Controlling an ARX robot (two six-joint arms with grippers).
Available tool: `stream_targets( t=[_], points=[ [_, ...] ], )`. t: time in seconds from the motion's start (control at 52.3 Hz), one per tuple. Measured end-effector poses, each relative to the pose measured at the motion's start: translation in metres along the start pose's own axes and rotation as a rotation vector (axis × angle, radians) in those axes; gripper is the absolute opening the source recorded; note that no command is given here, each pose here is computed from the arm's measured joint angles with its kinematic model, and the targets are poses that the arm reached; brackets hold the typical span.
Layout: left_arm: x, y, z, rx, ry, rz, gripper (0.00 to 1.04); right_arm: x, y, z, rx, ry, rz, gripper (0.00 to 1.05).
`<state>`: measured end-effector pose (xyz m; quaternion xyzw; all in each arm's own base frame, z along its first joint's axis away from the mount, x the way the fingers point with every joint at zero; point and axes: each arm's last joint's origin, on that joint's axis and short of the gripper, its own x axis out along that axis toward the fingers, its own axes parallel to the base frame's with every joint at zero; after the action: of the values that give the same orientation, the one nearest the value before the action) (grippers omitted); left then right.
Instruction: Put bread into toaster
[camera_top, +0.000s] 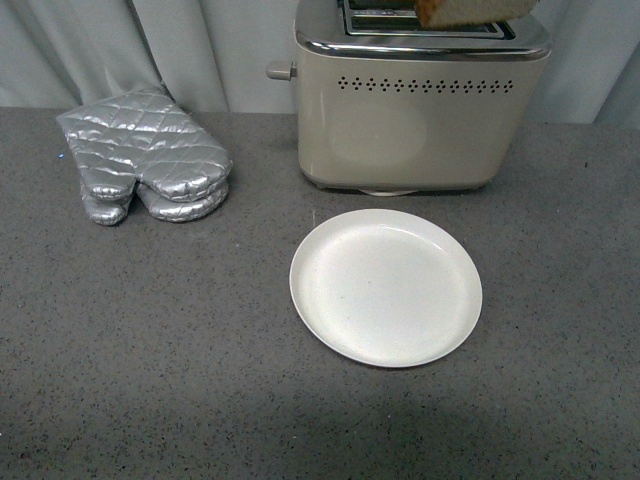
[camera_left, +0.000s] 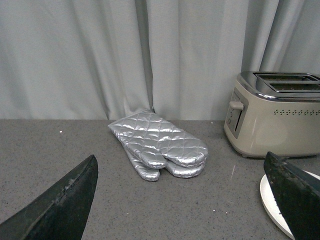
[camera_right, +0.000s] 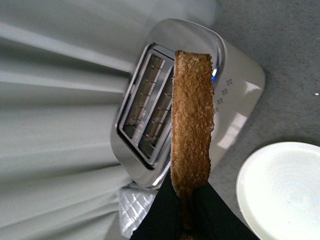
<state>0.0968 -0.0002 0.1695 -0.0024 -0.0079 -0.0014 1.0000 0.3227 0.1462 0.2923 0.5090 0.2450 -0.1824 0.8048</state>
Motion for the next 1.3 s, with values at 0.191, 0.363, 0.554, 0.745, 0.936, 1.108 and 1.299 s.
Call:
stream_targets(
  t=[0.191,0.363,0.554,0.745,0.936,1.108,1.299],
  points=[
    [0.0,0.0,0.0,0.0,0.0,0.0,0.98,0.02,0.033,-0.013,0.051,-0.052,-0.001,0.01],
    [0.0,0.0,0.0,0.0,0.0,0.0,0.98,0.038,0.046,-0.027,0.065,-0.045,-0.033,0.01],
    [0.0,0.0,0.0,0.0,0.0,0.0,0.98,0.054,0.051,-0.037,0.085,-0.036,-0.09,0.01],
    [0.0,0.0,0.0,0.0,0.0,0.0,0.98,0.054,0.049,-0.042,0.101,-0.051,-0.106,0.01],
    [0.0,0.0,0.0,0.0,0.0,0.0,0.98,0.06,0.046,-0.046,0.118,-0.043,-0.123,0.01],
    [0.0,0.0,0.0,0.0,0.0,0.0,0.98,0.071,0.044,-0.048,0.119,-0.063,-0.164,0.01],
    [0.0,0.0,0.0,0.0,0.0,0.0,0.98,0.072,0.044,-0.045,0.102,-0.085,-0.169,0.13]
  ],
)
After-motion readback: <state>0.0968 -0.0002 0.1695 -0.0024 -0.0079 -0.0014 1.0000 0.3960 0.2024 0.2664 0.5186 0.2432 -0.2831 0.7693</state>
